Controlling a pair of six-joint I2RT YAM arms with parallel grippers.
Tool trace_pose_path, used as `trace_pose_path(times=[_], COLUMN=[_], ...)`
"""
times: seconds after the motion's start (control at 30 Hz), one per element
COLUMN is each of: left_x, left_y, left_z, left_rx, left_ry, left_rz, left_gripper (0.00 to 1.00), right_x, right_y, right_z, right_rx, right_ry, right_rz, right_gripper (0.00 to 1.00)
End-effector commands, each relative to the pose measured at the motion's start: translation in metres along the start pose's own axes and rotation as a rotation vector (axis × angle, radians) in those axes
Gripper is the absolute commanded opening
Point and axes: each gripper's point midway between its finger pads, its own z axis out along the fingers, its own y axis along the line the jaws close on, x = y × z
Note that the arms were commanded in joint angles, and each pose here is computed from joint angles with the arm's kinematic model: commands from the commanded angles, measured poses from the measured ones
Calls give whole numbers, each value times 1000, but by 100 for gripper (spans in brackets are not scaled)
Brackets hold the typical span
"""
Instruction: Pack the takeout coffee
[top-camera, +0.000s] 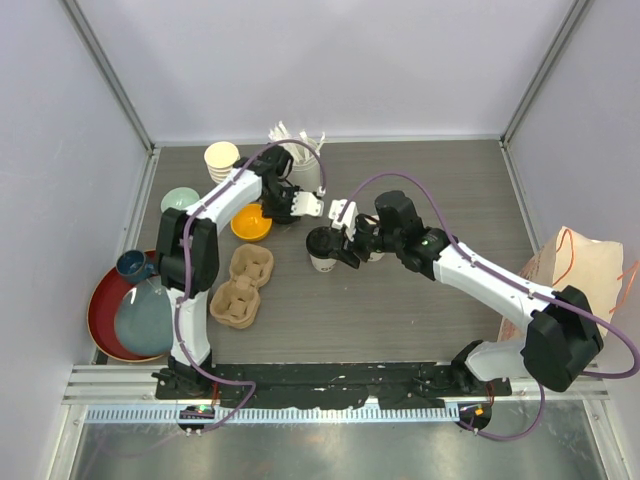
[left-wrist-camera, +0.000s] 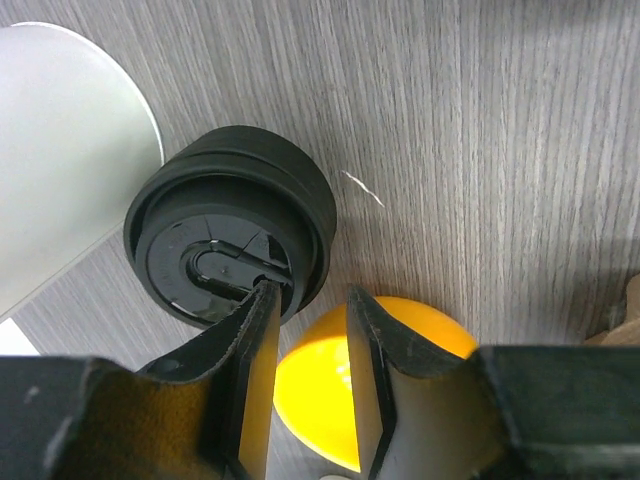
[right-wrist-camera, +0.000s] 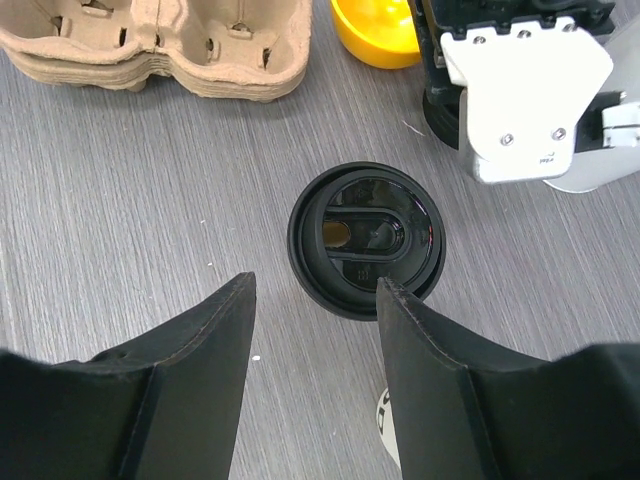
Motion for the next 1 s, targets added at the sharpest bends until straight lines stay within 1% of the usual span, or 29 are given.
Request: trace_pose_path(times=[0.0, 0.1, 0.23, 0.5, 0.63, 0.73, 0.77, 0.9, 0.97], left_x=[3, 6, 10, 18, 23, 22, 21, 16, 12], left_y=[7, 2, 8, 4, 1, -2, -3, -7, -2], left_z=[11, 14, 17, 23, 22, 21, 21, 15, 11], left_rx=[-36, -16, -43, -25, -18, -15, -14, -14, -44], left_ry=[12, 24, 41, 84, 113, 129, 134, 121, 112], left_rz=[33, 44, 49, 61, 75, 82, 80, 80, 74], left_gripper=[35, 34, 34, 28, 19, 7, 0, 0, 0], right_x=[-21, -20, -21, -23, -25, -24, -25, -26, -26], right_y=[1, 1, 2, 6, 7, 8, 7, 9, 8], right_z=[-7, -8, -8, -11, -11, -11, -12, -13, -13], right_rx=[-10, -10, -21, -30, -38, -42, -41, -44, -42], right_ry=[-76, -75, -80, -93, -100, -99, -101, -106, -105], right_rz=[-42, -41, -40, -48, -50, -49, -49, -52, -52], right_gripper=[57, 57, 57, 57, 57, 57, 57, 57, 57])
